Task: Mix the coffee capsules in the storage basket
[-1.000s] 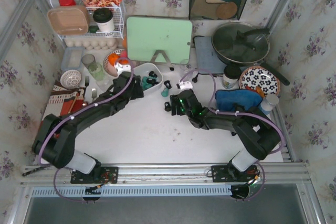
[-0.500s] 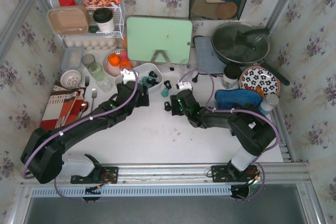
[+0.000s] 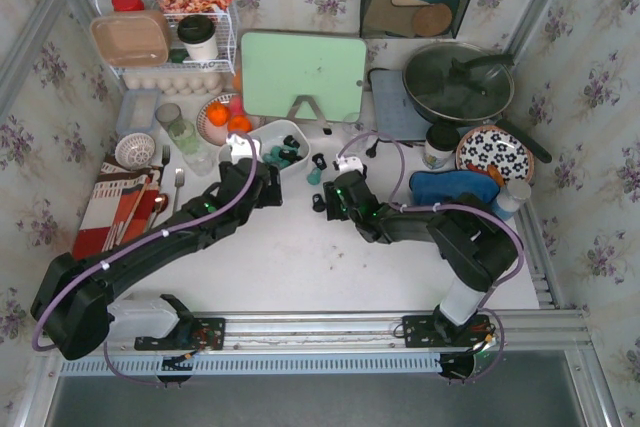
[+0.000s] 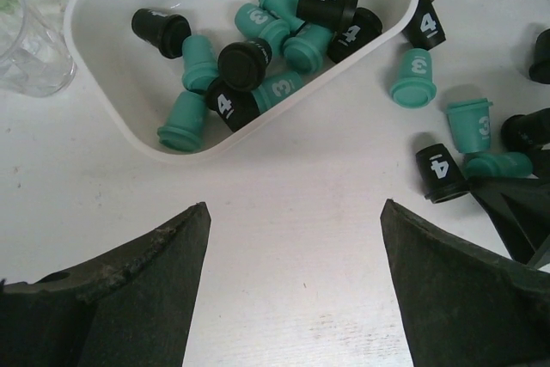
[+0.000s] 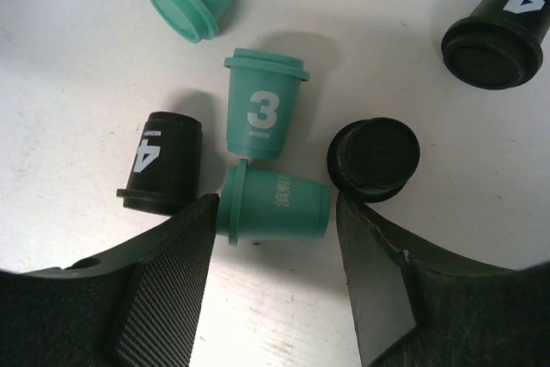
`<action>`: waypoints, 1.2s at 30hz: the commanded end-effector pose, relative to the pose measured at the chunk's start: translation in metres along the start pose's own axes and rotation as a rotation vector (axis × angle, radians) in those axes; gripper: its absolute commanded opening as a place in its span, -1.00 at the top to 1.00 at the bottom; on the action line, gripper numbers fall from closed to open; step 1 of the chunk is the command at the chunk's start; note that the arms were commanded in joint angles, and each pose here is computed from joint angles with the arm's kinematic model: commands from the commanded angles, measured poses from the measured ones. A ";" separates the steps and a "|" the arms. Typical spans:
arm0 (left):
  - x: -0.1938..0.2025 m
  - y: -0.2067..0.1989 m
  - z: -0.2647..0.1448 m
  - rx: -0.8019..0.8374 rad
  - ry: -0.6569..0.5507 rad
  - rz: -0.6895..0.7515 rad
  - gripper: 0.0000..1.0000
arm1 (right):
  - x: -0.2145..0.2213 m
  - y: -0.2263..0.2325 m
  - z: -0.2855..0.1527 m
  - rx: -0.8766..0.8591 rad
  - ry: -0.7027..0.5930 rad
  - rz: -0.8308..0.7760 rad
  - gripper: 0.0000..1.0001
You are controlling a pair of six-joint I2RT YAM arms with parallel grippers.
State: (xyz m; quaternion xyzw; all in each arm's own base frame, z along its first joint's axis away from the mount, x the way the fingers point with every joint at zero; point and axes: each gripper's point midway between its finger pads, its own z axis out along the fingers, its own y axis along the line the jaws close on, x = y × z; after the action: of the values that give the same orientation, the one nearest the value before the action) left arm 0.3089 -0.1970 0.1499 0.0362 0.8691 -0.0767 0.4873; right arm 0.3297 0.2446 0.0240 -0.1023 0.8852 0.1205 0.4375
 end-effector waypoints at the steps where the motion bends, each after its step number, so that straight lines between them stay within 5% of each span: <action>1: 0.002 0.003 -0.002 -0.015 0.005 -0.003 -0.66 | -0.010 -0.001 0.005 0.020 -0.034 -0.005 -0.26; 26: 0.025 0.026 -0.009 -0.082 0.044 0.064 -0.66 | -0.014 -0.001 -0.002 0.004 -0.035 -0.030 0.38; 36: 0.023 0.035 -0.021 -0.081 0.027 0.110 -0.66 | -0.094 0.035 -0.038 -0.143 -0.194 -0.008 0.40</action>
State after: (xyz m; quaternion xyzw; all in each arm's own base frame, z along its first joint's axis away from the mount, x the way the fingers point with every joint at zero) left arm 0.2852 -0.1639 0.1376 0.0562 0.8769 -0.0222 0.4768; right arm 0.3387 0.2535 0.0879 -0.1091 0.8530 0.1504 0.4877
